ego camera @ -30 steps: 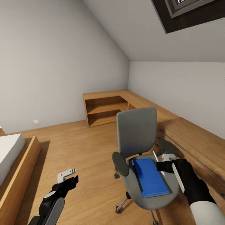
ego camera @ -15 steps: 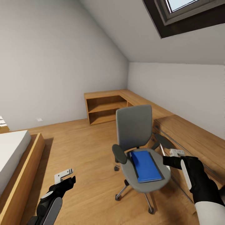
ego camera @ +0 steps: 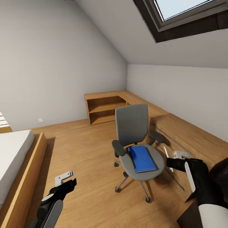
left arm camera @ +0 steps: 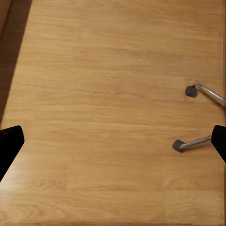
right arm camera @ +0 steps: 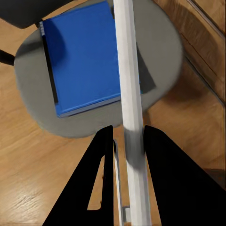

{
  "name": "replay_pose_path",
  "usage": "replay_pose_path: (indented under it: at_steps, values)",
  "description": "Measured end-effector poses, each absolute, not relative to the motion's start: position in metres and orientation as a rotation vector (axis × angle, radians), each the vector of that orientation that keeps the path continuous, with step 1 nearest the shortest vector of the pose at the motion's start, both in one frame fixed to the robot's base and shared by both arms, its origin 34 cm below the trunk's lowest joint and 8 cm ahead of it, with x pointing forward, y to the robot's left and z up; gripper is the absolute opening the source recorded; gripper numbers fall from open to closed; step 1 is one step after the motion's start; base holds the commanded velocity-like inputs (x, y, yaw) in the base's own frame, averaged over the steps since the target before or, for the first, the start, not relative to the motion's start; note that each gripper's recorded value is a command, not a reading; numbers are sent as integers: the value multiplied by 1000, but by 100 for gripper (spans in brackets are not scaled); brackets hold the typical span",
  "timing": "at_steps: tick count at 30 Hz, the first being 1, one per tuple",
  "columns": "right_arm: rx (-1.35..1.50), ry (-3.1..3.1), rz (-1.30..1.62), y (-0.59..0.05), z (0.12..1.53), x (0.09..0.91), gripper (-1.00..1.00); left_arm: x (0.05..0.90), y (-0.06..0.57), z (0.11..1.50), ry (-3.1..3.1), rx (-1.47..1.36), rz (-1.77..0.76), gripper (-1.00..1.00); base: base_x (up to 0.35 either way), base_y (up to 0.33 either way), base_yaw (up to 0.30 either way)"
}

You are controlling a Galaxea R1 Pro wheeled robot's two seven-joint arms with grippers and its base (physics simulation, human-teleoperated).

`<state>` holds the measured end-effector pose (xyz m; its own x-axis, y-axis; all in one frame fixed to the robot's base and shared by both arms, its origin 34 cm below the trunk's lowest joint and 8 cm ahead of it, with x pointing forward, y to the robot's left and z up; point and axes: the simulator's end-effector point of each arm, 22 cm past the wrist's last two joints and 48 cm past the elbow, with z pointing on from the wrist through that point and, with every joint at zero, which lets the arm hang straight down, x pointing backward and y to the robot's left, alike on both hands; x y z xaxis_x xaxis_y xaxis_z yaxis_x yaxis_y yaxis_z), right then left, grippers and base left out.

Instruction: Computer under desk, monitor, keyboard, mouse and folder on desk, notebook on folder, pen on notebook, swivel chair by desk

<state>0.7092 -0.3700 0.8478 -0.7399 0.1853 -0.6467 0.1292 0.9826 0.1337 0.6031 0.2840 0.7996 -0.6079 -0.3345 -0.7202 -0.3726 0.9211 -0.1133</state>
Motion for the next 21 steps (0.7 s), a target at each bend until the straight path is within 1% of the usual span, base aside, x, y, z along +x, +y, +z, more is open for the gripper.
replay_pose_path:
  at_steps: [7,21]
  values:
    - [287,2394,106,-386,860,706,-100,602,284,809,2272,-500,61,100,-27,0,-252]
    - [312,2384,106,-393,880,704,-100,600,283,826,2278,-500,61,100,-2,0,-268]
